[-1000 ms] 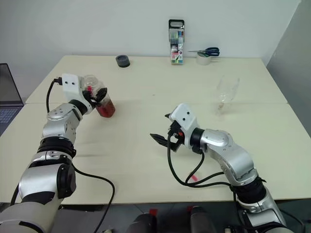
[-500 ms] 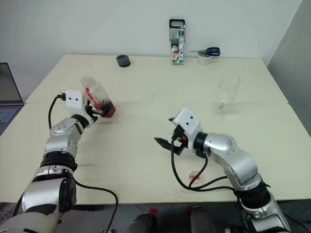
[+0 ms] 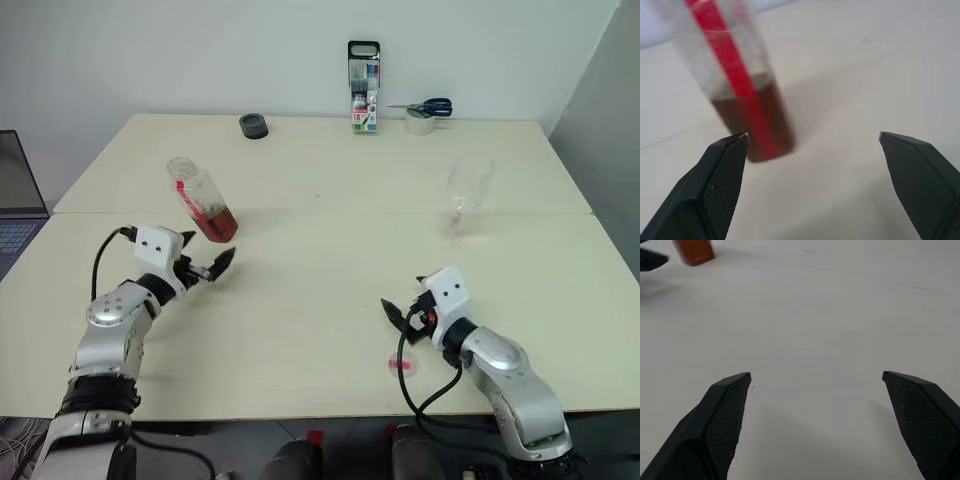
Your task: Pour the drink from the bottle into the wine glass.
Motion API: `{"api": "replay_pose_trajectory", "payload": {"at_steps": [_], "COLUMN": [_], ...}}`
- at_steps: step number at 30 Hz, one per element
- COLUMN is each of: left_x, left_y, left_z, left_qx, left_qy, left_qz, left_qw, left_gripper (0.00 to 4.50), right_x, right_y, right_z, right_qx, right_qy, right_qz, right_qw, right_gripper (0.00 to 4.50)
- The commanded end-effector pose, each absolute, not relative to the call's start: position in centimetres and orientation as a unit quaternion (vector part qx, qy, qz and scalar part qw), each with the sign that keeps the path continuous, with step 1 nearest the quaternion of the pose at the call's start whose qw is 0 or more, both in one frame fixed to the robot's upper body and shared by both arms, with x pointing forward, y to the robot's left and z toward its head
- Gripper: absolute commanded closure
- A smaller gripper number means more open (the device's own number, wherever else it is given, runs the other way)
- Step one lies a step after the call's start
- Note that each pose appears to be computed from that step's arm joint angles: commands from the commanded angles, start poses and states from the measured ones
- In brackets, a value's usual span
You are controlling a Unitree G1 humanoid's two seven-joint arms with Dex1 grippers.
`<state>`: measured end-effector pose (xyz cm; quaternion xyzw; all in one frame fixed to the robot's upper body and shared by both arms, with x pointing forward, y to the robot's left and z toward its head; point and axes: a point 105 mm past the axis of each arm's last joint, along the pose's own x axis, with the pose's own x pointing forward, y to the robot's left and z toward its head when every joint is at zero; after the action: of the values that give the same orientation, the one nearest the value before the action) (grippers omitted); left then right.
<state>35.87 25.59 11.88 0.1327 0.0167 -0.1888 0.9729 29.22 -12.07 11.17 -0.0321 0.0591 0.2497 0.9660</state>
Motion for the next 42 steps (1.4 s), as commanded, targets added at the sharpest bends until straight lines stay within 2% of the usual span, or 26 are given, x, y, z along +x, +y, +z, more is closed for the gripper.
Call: {"api": "replay_pose_trajectory", "payload": {"at_steps": [1, 6, 10, 20, 24, 27, 37, 38, 42], "left_x": [34.6, 32.6, 31.5, 31.9, 32.0, 32.0, 32.3, 32.3, 32.7], "left_y": [22.8, 18.2, 16.1, 14.9, 14.8, 14.8, 15.2, 15.3, 16.5], "left_z": [13.7, 14.6, 15.8, 17.2, 17.3, 17.5, 17.8, 17.8, 18.2], "left_qx": [0.143, 0.131, 0.125, 0.139, 0.141, 0.143, 0.141, 0.137, 0.123], "left_qy": [0.004, 0.015, 0.019, 0.004, 0.002, 0.001, -0.008, -0.008, -0.01], "left_qz": [-0.279, -0.415, -0.483, -0.507, -0.508, -0.508, -0.492, -0.485, -0.44], "left_qw": [0.95, 0.9, 0.866, 0.851, 0.85, 0.849, 0.859, 0.864, 0.89], "left_gripper": [0.03, 0.03, 0.03, 0.03, 0.03, 0.0, 0.0, 0.0, 0.0], "right_x": [30.9, 34.1, 36.8, 42.1, 43.5, 44.0, 44.3, 44.2, 43.3], "right_y": [-14.3, -16.6, -18.3, -19.0, -19.5, -19.7, -18.5, -18.1, -13.4], "right_z": [13.1, 13.4, 13.7, 14.4, 14.6, 14.5, 14.7, 14.9, 16.4], "right_qx": [-0.045, -0.028, -0.007, 0.012, 0.016, 0.016, 0.007, 0.001, -0.036], "right_qy": [0.004, -0.018, -0.034, -0.045, -0.05, -0.05, -0.058, -0.062, -0.093], "right_qz": [0.159, 0.072, 0.025, 0.007, -0.004, -0.009, 0.031, 0.041, 0.139], "right_qw": [0.986, 0.997, 0.999, 0.999, 0.999, 0.999, 0.998, 0.997, 0.985], "right_gripper": [0.0, 0.0, 0.0, 0.0, 0.0, 0.6, 4.17, 4.37, 4.36]}}
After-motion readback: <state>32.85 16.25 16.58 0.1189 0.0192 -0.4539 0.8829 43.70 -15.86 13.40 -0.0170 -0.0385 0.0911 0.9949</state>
